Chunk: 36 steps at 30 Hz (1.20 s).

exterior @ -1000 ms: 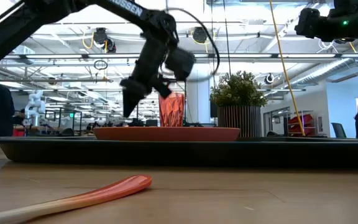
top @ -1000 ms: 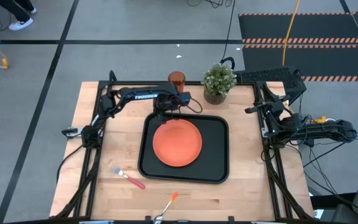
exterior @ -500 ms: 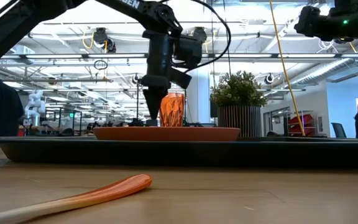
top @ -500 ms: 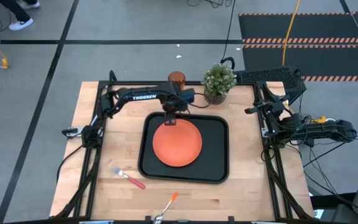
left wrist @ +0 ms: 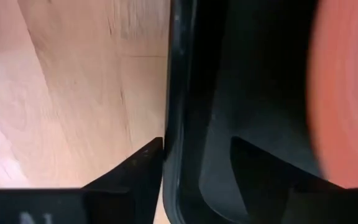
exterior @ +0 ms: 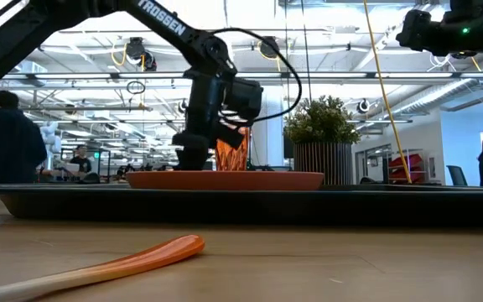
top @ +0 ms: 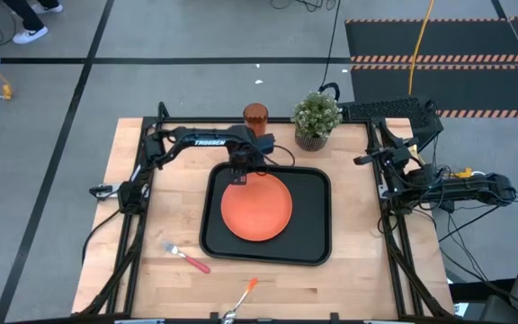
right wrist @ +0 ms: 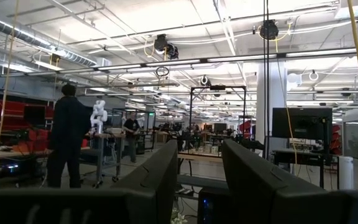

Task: Pick and place plate/cup/fork/spoon on tray
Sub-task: Move the black serving tray to the center of the table

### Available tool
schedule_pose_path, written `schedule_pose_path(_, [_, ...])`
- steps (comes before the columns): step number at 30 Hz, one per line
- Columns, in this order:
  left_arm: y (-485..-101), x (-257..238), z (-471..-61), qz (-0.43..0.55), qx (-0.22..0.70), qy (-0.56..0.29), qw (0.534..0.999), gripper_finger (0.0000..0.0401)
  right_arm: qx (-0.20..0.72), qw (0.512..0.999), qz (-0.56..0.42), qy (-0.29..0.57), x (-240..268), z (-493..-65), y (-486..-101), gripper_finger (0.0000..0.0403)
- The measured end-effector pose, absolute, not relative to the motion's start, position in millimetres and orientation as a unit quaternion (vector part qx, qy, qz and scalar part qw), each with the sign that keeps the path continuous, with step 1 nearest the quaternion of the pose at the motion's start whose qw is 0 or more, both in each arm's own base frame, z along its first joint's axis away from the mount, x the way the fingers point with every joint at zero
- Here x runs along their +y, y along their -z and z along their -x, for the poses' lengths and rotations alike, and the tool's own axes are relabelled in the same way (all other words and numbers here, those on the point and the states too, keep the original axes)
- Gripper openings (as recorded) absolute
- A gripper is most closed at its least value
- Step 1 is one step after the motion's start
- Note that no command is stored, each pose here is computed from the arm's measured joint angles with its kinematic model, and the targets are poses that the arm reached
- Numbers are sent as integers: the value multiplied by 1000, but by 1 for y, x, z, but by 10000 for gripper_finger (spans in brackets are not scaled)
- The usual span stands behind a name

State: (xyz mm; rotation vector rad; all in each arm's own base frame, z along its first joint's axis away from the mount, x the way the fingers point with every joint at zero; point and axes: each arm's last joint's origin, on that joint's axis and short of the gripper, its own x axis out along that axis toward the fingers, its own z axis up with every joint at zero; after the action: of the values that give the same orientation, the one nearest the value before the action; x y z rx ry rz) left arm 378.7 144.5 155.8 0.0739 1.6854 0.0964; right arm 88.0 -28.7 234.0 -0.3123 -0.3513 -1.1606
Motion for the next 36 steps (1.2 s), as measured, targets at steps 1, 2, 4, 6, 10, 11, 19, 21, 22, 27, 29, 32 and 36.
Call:
schedule_pose_path(1, [-153, 145, -377, -27, 748, -47, 661, 171, -164, 810, 146, 543, -29, -88, -234, 123])
schedule_pose_path(2, [-150, 146, -374, -20, 751, -52, 658, 161, -164, 810, 146, 543, -29, -88, -234, 123])
schedule_pose_path(4, [-147, 149, -370, -4, 754, -66, 654, 136, -164, 810, 146, 543, -29, -88, -234, 123])
schedule_pose_path(6, [-146, 151, -367, 10, 756, -77, 649, 107, -164, 810, 146, 543, -29, -88, -234, 123])
schedule_pose_path(10, [-147, 154, -363, 39, 760, -77, 644, 65, -164, 810, 146, 543, -29, -88, -234, 123])
schedule_pose_path(11, [-147, 154, -363, 44, 760, -76, 644, 65, -164, 810, 146, 543, -29, -88, -234, 123])
schedule_pose_path(19, [-146, 153, -361, 48, 765, -72, 638, 91, -159, 811, 149, 543, -29, -89, -233, 123])
schedule_pose_path(21, [-145, 153, -362, 40, 767, -71, 636, 99, -159, 811, 149, 543, -29, -89, -233, 123])
schedule_pose_path(22, [-145, 153, -362, 35, 767, -70, 636, 100, -159, 811, 149, 543, -29, -89, -233, 123])
schedule_pose_path(27, [-145, 155, -363, 5, 765, -66, 641, 94, -159, 811, 150, 543, -29, -89, -233, 123])
schedule_pose_path(29, [-144, 155, -364, -2, 764, -61, 642, 89, -159, 811, 149, 543, -29, -89, -233, 123])
schedule_pose_path(32, [-144, 155, -364, -10, 764, -52, 643, 81, -159, 811, 149, 543, -29, -89, -233, 123])
schedule_pose_path(36, [-145, 153, -365, -27, 763, -33, 645, 75, -159, 811, 150, 543, -29, -89, -233, 123])
